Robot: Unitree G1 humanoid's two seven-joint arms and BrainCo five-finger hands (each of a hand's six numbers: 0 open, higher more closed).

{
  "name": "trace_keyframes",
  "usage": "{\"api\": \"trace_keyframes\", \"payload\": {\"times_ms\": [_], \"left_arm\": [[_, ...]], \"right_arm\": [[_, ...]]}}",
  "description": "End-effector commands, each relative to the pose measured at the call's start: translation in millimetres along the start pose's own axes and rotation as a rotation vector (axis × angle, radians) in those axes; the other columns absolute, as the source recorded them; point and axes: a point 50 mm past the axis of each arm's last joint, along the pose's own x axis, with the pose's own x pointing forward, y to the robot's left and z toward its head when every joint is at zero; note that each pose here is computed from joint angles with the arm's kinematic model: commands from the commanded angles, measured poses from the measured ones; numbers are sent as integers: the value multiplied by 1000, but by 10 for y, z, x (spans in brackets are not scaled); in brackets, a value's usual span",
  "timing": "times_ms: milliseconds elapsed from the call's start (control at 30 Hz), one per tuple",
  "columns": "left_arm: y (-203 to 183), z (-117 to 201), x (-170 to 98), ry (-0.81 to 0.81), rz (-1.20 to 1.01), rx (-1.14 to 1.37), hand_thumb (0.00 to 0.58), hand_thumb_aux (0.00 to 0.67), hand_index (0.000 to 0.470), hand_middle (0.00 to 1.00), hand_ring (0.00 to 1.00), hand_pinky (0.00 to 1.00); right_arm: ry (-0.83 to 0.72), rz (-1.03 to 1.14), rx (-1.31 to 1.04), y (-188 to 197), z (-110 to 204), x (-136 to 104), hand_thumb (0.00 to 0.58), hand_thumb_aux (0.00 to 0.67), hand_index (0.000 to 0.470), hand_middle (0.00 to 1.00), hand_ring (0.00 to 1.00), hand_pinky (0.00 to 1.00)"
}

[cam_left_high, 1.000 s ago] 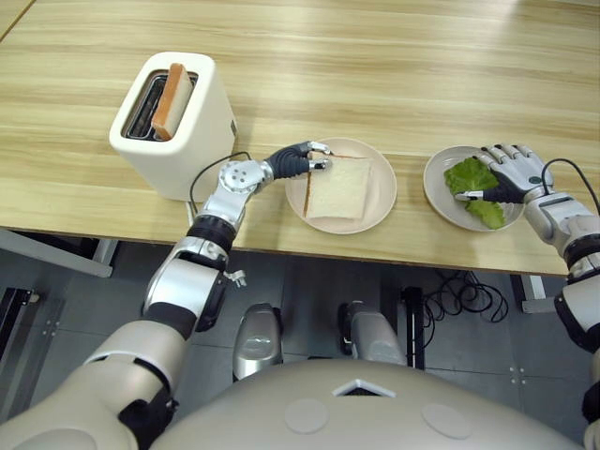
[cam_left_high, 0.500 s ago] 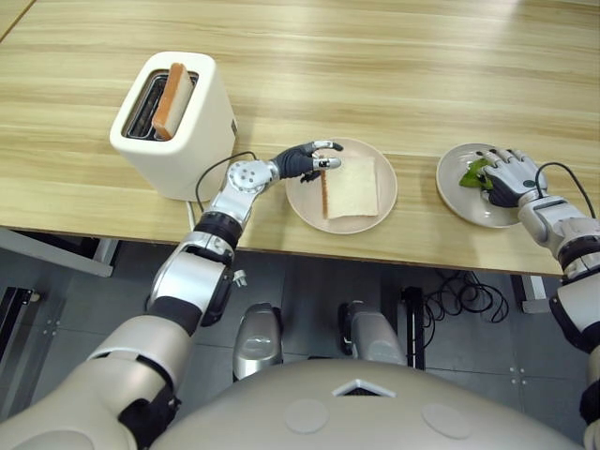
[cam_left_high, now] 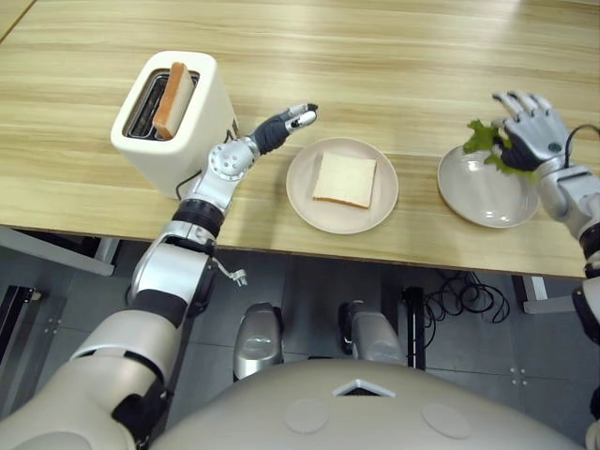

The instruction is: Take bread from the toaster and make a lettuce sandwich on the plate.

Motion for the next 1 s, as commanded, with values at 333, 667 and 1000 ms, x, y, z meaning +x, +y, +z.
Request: {"api": "trace_keyframes", "payload": {"times_ms": [333,667,1000], "left_arm": [[490,614,-411,-306,305,49,0,0,0,0,0,0],[889,1058,-923,-426,439,14,0,0,0,0,0,0],[1132,1092,-1283,-442,539,-27,0,0,0,0,0,0]], "right_arm": [[-409,-93,250,-215,1309,460,580,670,460,0,0,0],[-441,-70,293,-72,1594,664,580,670,460,0,0,0],[-617,77,184,264,1902,441,580,670,460,0,0,0]]}}
